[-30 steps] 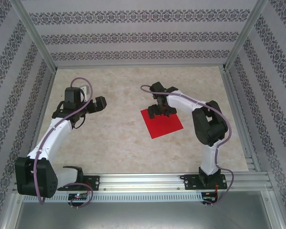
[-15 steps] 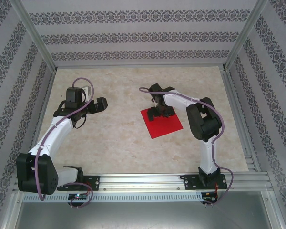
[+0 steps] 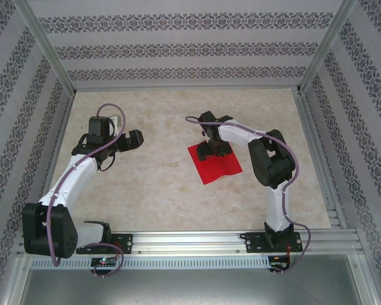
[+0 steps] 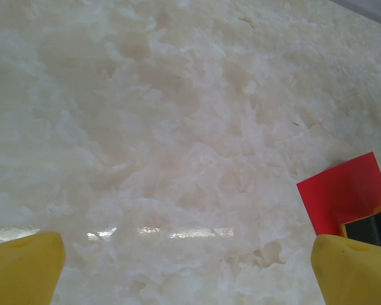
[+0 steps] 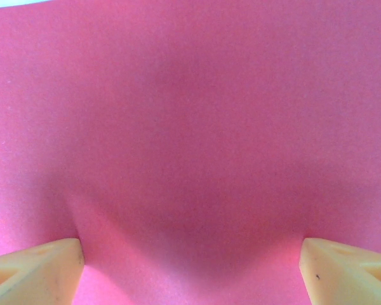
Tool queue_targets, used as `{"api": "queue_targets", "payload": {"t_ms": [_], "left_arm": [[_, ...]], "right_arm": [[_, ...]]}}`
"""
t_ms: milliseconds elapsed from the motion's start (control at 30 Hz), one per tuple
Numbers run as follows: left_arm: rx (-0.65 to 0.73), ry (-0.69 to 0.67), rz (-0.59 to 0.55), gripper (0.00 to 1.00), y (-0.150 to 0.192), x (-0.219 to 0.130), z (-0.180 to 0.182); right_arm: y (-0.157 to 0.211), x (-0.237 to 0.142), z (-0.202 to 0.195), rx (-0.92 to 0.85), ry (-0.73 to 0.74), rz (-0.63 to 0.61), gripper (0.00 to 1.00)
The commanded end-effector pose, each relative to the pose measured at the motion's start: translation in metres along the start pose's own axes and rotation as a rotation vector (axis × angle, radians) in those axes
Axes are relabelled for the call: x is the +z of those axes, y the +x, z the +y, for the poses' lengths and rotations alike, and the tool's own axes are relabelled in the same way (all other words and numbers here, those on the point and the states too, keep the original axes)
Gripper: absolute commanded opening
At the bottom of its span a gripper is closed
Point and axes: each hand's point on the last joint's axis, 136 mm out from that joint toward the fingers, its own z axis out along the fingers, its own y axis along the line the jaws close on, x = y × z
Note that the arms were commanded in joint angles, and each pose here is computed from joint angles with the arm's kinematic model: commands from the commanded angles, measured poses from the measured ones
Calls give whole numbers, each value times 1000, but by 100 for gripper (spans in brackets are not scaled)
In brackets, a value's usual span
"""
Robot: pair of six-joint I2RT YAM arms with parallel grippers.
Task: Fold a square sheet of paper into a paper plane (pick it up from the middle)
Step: Fold the square sheet of paper in half at the center of the table.
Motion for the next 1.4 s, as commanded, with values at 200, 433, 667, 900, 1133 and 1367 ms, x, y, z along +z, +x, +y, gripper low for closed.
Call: {"api": "queue_targets", "payload": {"t_ms": [200,433,667,900,1133,1367], "left_arm": [[23,29,-2,100,-5,2,-11],[-1,97,43,100,7,13,-27],[-1,177,115,100,43,36,-69],[19,190,172,98,86,62,-108],[-45,177,176,95,106,78,-122],[-85,173,153,95,105,74,-124]], "right_arm": [[6,-5,13,80,-109,-12,64],[-7,-41,56,209,-401,-134,47],[-22,-96,110,261,-804,-254,39],[-12,-85,111,299,-862,-259,38],[5,-38,69,303,-576,-229,50],[8,-30,33,259,-309,-261,68]]}}
